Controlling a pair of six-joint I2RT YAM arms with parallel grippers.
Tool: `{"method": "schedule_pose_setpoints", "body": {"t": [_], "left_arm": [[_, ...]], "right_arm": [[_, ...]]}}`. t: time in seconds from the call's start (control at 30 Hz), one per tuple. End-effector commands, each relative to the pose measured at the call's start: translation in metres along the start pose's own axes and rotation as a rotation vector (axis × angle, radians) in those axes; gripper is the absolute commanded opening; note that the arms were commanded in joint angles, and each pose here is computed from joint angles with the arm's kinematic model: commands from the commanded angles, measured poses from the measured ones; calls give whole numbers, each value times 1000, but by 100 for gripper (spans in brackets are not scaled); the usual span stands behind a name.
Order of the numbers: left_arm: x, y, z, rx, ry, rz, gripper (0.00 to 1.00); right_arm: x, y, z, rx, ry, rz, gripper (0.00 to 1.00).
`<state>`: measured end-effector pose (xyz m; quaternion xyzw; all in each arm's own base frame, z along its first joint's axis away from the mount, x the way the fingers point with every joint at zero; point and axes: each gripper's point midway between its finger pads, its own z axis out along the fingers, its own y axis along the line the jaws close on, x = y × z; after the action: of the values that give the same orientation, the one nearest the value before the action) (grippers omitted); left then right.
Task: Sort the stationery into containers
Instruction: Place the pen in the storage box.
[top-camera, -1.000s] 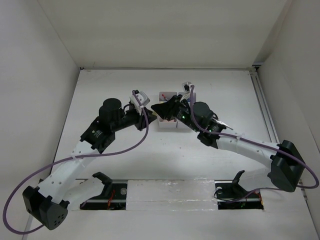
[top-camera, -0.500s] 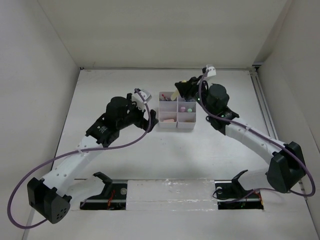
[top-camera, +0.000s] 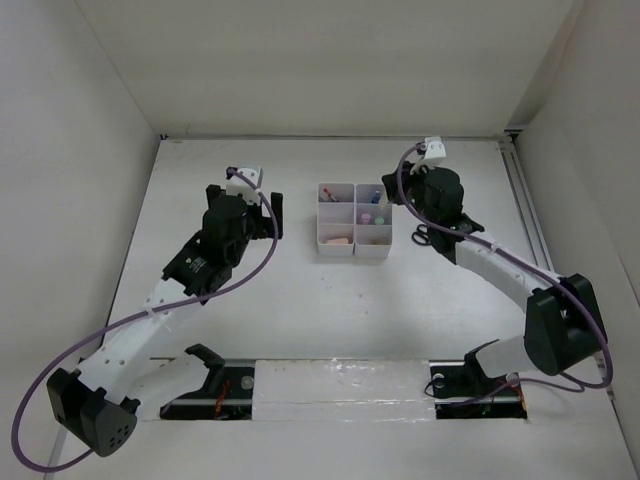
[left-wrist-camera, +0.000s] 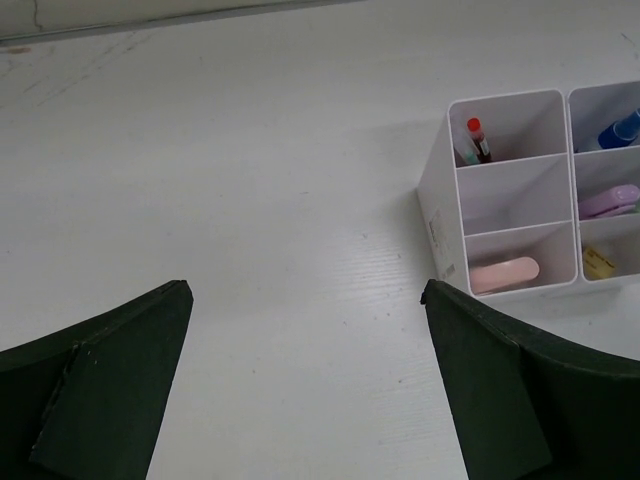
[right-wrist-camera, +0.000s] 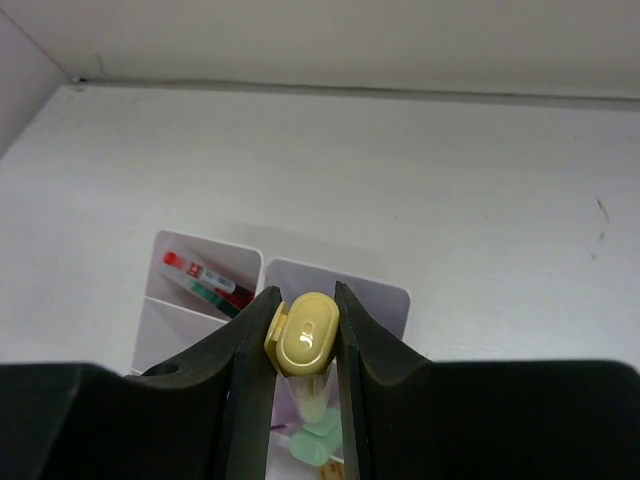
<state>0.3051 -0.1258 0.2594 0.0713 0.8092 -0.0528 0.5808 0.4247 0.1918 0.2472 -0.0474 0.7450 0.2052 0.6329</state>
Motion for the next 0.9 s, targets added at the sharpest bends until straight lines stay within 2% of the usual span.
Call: {"method": "schedule_pose_setpoints", "body": {"t": [0.0,0.33,0.6,0.87], "left_arm": [[-20,2,-4,-13,-44,-30,100],[-17,-5,-1,18,-22,-13,100],[-16,-9,-1,39,-20,-13,100],[-16,-8,-1,39,-20,-4,100]], "right_arm": [[-10,-17,-3,51,-55,-18,0],[13,-35,-5,98,-46,-51,0],[18,-35,-2,86,-56,-50,0],[40,-30,4,74,-11,-55,0]]}}
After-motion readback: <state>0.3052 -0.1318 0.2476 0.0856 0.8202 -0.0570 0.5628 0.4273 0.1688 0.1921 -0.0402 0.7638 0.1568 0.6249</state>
